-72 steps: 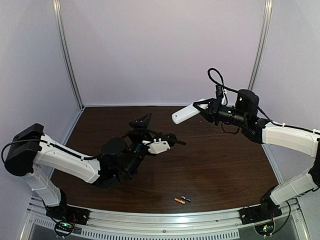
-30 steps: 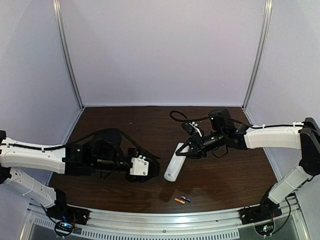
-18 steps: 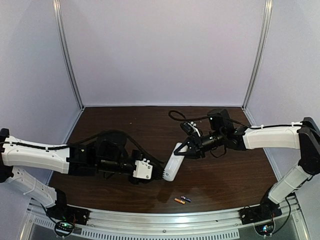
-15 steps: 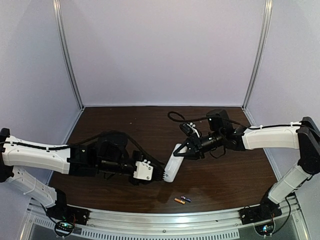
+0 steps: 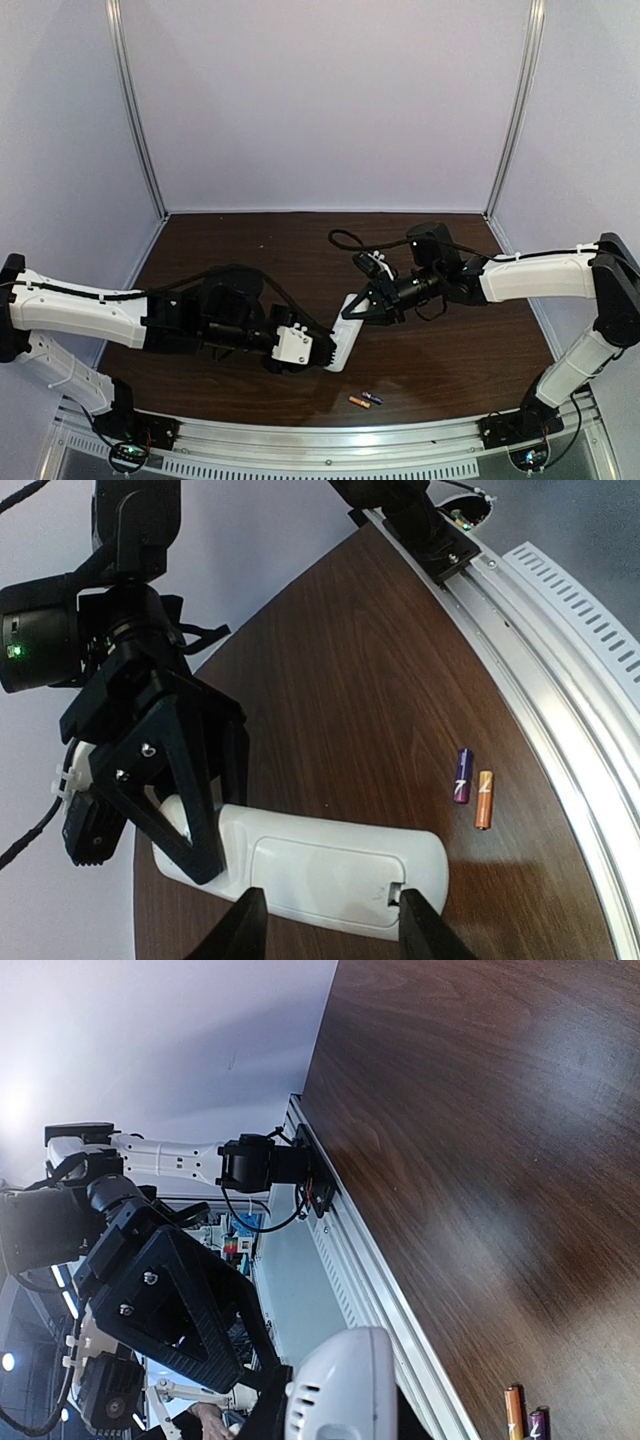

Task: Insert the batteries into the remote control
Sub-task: Remove the battery cover from the remote control.

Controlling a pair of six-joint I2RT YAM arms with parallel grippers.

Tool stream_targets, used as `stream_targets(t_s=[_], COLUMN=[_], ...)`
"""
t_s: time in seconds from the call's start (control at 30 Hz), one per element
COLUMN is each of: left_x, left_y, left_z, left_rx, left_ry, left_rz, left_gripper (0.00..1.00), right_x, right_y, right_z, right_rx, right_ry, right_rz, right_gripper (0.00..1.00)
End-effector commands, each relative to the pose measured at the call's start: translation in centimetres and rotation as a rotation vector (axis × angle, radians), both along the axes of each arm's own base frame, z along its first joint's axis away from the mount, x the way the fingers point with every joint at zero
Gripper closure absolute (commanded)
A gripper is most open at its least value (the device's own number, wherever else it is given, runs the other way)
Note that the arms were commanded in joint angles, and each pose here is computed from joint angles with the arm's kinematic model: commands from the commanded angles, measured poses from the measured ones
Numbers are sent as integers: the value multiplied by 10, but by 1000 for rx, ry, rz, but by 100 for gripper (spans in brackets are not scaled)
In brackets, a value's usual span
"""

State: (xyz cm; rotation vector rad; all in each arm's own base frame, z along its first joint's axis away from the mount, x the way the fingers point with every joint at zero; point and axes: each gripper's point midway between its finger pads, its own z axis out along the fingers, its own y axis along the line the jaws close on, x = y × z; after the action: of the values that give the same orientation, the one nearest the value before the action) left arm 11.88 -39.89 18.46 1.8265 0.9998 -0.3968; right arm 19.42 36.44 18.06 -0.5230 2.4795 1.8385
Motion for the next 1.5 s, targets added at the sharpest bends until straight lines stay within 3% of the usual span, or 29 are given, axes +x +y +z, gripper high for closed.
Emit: stream_targets(t_s=[0.0, 0.93, 1.47], left_x=[-3, 8, 23], left_y=[-7, -8, 2], left_z=[9, -11, 39], left_rx=[-20, 53, -115], left_ry=[-12, -41, -136], left_rz=[-22, 24, 126], left_gripper=[54, 54, 57], right_x=[5, -2, -4], right_y=[8, 15, 16], right_z=[7, 19, 8], right_rx=[23, 57, 25], right_ry=[-24, -21, -17], right_rz=[-2, 20, 23], right_gripper=[100, 100, 100])
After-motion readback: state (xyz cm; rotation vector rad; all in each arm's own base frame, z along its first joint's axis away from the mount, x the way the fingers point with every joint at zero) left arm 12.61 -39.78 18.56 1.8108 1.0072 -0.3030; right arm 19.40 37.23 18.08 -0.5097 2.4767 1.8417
